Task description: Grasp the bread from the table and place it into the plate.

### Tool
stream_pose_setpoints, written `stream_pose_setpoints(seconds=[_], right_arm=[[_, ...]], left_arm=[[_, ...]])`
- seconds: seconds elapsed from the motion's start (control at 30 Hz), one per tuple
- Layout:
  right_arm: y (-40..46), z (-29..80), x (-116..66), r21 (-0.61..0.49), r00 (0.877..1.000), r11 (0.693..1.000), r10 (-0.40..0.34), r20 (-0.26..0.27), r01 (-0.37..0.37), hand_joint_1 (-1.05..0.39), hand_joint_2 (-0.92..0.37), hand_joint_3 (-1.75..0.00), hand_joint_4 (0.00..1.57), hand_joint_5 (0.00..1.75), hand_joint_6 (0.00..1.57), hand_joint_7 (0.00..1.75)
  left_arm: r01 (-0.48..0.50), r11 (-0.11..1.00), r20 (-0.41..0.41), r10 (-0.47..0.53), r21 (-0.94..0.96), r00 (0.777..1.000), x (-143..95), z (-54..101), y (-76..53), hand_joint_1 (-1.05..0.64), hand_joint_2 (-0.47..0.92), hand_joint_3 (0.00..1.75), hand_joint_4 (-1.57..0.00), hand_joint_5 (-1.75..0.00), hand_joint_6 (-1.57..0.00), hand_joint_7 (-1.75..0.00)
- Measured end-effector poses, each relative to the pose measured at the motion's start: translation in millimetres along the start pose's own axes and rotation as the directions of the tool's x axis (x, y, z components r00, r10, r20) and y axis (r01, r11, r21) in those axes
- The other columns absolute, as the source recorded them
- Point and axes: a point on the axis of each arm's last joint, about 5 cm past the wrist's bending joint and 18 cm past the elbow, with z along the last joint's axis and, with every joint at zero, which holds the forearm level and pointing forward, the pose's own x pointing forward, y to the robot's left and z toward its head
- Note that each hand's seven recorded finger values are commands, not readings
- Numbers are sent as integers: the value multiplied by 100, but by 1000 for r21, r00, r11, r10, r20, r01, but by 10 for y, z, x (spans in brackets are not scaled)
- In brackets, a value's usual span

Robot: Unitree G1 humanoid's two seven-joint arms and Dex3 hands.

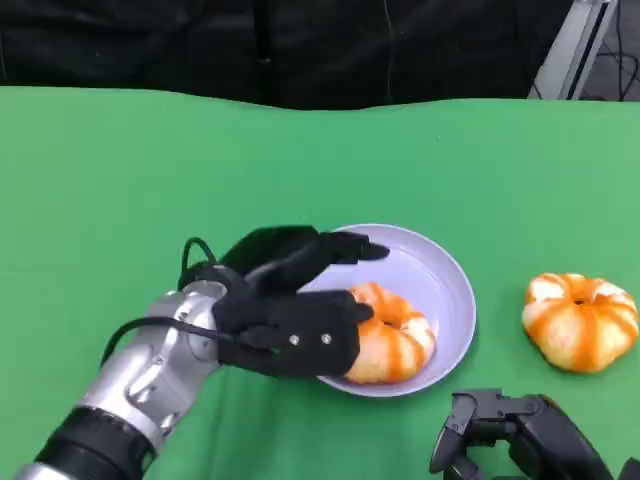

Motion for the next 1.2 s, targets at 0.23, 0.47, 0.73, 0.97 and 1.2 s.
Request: stream_pose_setpoints(seconds=[0.23, 0.47, 0.73, 0.97, 1.2], right_arm=[[0, -1, 0, 0, 1000, 1000, -1, -1, 1, -10, -63, -93, 85, 140, 89, 112], [1, -3, 5, 6, 1000, 1000, 4, 2, -4, -10, -65, -92, 85, 142, 88, 115], [3, -12, 1, 11, 1000, 1000, 3, -3, -3, -9, -66, -90, 86, 138, 88, 113], [3, -14, -3, 12, 1000, 1000, 4, -3, -4, -9, -64, -92, 85, 140, 87, 115], [1, -18, -3, 11, 1000, 1000, 9, -1, -9, -9, -63, -93, 85, 142, 87, 116]], left_arm=[[-69, 996, -5, 69, -56, 998, -131, -63, -16, -87, 92, 89, -55, -2, -44, 0], [-243, 906, 21, 266, -346, 964, -296, -93, -145, -77, 92, 77, -64, -3, -41, 0], [-359, 799, 30, 425, -483, 905, -451, -4, -202, -73, 92, 71, -71, -4, -44, -1], [-404, 637, -15, 524, -656, 851, -653, -78, -319, -76, 92, 60, -77, -4, -48, -1], [-396, 471, -76, 564, -788, 822, -843, -191, -396, -77, 92, 56, -76, -2, -51, -2]])
